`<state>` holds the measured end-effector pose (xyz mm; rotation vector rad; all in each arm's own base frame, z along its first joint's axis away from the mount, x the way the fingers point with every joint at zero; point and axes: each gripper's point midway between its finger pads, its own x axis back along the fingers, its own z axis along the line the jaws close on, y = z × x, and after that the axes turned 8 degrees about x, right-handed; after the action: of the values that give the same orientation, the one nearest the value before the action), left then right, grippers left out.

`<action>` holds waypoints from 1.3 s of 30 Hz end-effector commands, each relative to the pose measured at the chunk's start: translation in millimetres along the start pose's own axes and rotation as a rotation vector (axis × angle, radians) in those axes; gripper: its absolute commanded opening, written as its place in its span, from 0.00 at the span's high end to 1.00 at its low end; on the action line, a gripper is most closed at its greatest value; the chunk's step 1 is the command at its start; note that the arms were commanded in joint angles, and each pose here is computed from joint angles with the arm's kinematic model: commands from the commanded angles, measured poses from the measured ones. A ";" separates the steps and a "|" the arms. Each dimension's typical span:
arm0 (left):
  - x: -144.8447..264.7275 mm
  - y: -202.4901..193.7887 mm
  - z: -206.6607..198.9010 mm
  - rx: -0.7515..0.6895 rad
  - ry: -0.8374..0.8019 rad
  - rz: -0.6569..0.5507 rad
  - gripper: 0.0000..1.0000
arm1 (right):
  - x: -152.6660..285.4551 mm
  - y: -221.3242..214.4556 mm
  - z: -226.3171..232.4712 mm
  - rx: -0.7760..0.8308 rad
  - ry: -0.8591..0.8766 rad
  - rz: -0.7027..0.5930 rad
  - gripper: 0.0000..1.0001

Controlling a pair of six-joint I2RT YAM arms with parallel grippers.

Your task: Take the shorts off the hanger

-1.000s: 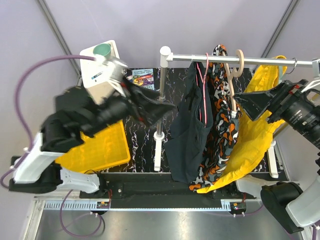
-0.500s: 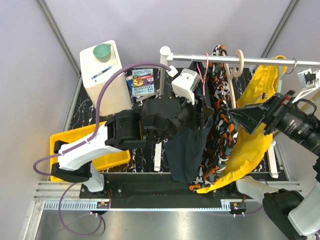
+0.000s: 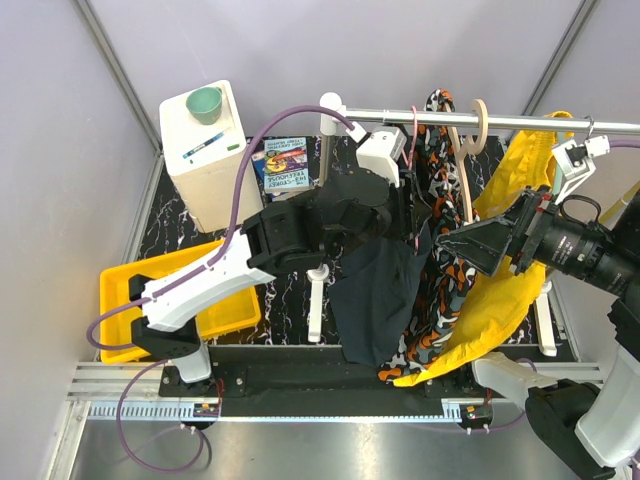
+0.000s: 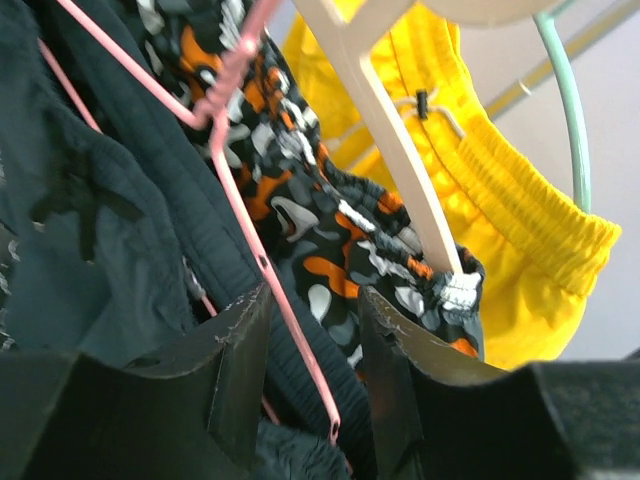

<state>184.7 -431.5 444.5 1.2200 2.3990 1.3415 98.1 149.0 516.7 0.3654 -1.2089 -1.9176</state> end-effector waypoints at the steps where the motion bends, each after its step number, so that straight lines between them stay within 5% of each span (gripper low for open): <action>1: 0.7 4.7 -13.2 0.071 -0.059 0.014 0.58 | -5.8 -17.6 -6.2 -0.057 0.002 0.093 0.00; 7: -2.0 1.0 -5.2 0.088 -0.039 0.024 0.68 | -6.2 -16.0 -6.1 -0.044 0.005 0.087 0.00; 15: -8.2 -0.7 5.1 0.113 -0.024 0.041 0.63 | -8.9 -15.9 -8.6 -0.040 0.005 0.089 0.00; 23: 1.4 6.8 -1.4 0.090 -0.081 0.053 1.00 | -10.5 -17.1 -5.7 -0.044 0.035 0.074 0.00; 39: 76.0 61.6 -19.1 -0.033 -0.265 -0.069 1.00 | -25.5 -10.5 -5.5 -0.056 0.093 0.080 0.00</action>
<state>174.7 -398.6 444.8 1.3610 2.3025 1.3141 108.2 160.7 488.0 0.2837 -1.0999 -1.8625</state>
